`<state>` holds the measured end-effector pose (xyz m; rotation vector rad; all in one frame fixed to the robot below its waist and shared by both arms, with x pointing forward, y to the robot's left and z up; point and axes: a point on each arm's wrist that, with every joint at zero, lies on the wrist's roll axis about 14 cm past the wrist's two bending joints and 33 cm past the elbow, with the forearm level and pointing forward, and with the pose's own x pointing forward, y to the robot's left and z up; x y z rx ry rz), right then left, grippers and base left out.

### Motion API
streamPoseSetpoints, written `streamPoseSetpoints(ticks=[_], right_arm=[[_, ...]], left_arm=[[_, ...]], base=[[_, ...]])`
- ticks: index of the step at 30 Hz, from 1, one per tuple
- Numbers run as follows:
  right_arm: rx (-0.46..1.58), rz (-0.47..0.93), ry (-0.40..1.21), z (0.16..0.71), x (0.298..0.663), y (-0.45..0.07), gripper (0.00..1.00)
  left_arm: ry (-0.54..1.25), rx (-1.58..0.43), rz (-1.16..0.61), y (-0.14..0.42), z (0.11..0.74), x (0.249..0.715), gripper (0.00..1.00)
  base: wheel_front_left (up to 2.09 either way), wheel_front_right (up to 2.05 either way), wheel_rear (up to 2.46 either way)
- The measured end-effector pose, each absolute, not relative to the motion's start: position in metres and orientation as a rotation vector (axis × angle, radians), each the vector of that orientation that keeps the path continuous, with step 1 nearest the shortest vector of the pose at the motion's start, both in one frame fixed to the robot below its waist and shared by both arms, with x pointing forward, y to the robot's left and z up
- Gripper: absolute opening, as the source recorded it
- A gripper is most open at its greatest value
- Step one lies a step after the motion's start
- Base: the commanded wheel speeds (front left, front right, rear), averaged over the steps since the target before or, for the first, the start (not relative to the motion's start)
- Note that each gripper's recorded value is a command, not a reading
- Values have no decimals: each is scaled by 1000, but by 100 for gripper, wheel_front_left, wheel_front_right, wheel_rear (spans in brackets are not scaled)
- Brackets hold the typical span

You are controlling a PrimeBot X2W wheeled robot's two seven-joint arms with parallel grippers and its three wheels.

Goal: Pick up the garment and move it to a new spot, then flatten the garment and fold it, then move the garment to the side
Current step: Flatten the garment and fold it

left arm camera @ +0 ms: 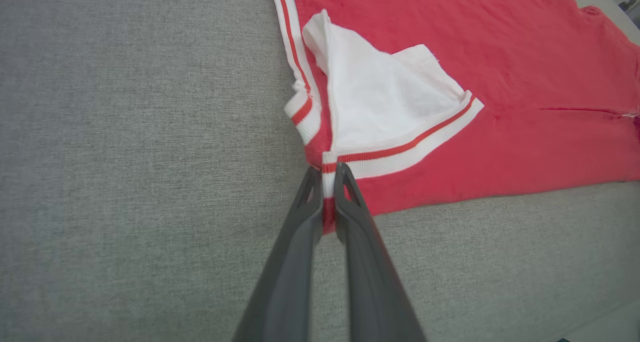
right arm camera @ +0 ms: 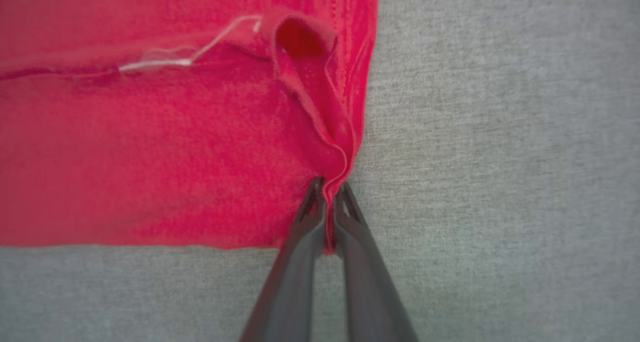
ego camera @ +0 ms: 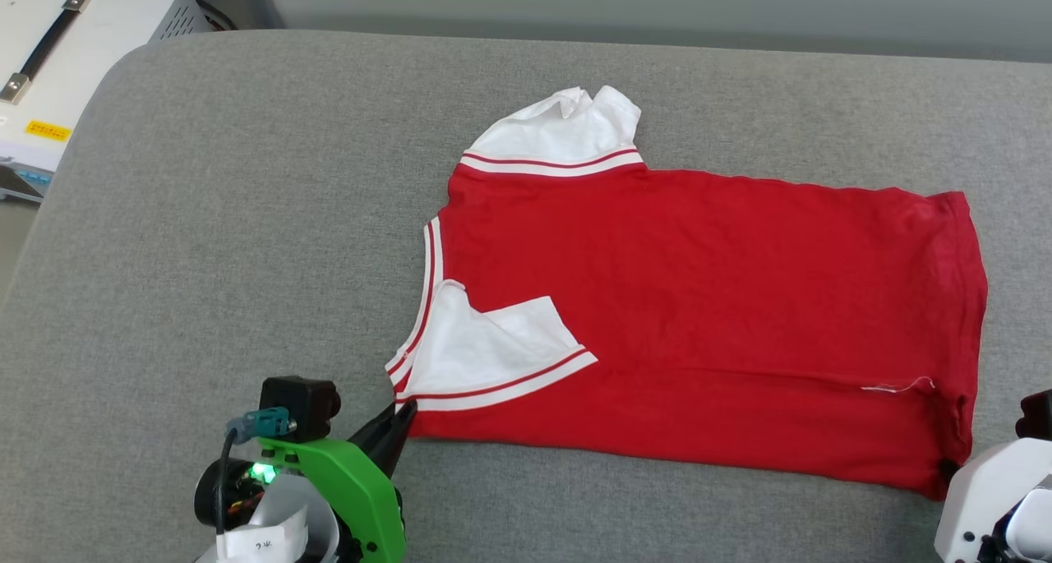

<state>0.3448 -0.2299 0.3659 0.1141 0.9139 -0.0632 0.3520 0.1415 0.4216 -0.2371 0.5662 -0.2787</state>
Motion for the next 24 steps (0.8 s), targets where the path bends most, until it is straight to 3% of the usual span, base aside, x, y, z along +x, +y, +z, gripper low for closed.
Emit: streamPoseSetpoints(ticks=[12, 24], right_arm=[[147, -82, 859, 387, 344, -237, 0], [142, -104, 881, 406, 314, -252, 0]], left_arm=[[625, -220, -272, 143, 412, 335, 0], [691, -227, -259, 145, 408, 304, 0]], base=[[0, 0, 0], [0, 0, 0]])
